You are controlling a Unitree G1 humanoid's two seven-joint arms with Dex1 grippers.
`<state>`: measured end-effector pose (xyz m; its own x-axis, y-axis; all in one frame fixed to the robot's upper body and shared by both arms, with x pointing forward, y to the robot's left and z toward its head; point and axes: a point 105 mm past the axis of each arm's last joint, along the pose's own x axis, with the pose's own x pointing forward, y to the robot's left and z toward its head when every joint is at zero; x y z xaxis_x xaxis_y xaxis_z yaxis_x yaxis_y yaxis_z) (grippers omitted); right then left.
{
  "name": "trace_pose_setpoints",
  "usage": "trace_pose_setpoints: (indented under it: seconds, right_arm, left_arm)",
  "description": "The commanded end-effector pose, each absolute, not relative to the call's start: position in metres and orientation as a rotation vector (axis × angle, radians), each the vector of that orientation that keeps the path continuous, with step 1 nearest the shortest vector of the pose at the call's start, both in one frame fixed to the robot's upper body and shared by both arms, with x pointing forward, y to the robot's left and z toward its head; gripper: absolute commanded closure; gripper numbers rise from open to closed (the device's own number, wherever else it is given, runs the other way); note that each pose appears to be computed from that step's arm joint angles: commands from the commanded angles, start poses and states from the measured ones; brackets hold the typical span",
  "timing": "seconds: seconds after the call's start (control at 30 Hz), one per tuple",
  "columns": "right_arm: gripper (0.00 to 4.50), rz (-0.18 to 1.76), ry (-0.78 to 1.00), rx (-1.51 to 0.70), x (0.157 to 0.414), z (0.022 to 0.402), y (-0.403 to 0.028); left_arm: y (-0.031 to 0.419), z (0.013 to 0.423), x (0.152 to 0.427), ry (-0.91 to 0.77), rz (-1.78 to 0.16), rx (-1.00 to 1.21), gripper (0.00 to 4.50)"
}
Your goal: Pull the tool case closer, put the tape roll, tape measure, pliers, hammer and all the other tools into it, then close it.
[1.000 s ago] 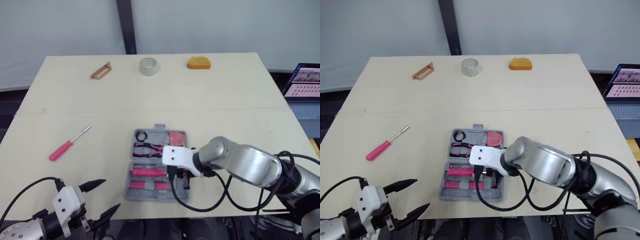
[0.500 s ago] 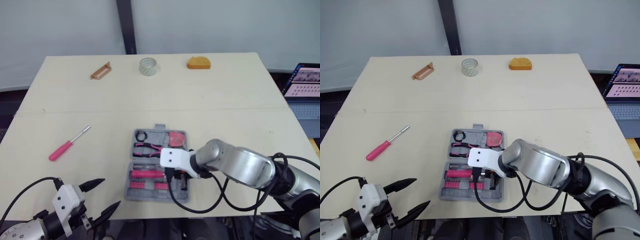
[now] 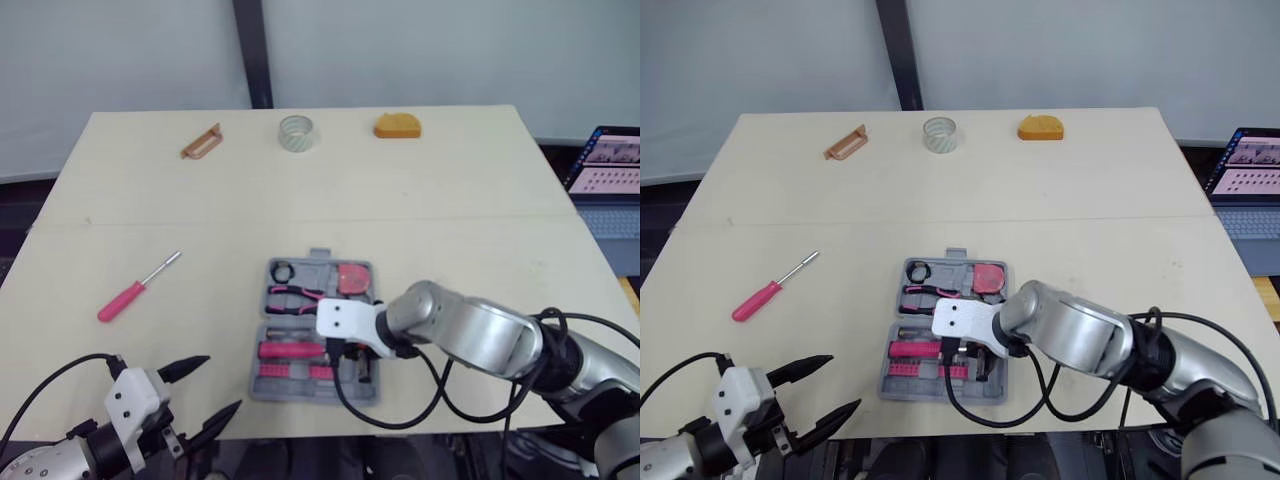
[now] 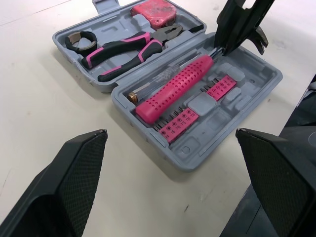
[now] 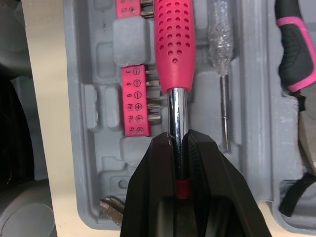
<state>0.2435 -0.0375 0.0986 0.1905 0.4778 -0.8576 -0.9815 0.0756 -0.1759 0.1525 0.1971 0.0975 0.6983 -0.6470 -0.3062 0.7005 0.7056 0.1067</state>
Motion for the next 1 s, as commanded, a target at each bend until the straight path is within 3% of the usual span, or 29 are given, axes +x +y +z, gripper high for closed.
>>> trace_pose_setpoints:
  seconds: [0.03,1.0]
  right_arm:
    - [4.47,1.265,0.673,-0.898,0.244,0.101,-0.031]
    - [4.47,1.262,0.684,-0.887,0.244,0.09,-0.031]
  left_arm:
    - [0.196,0.103,0.152,0.234,-0.755,0.233,0.0]
    - [0.194,0.101,0.153,0.231,-0.756,0.226,0.0]
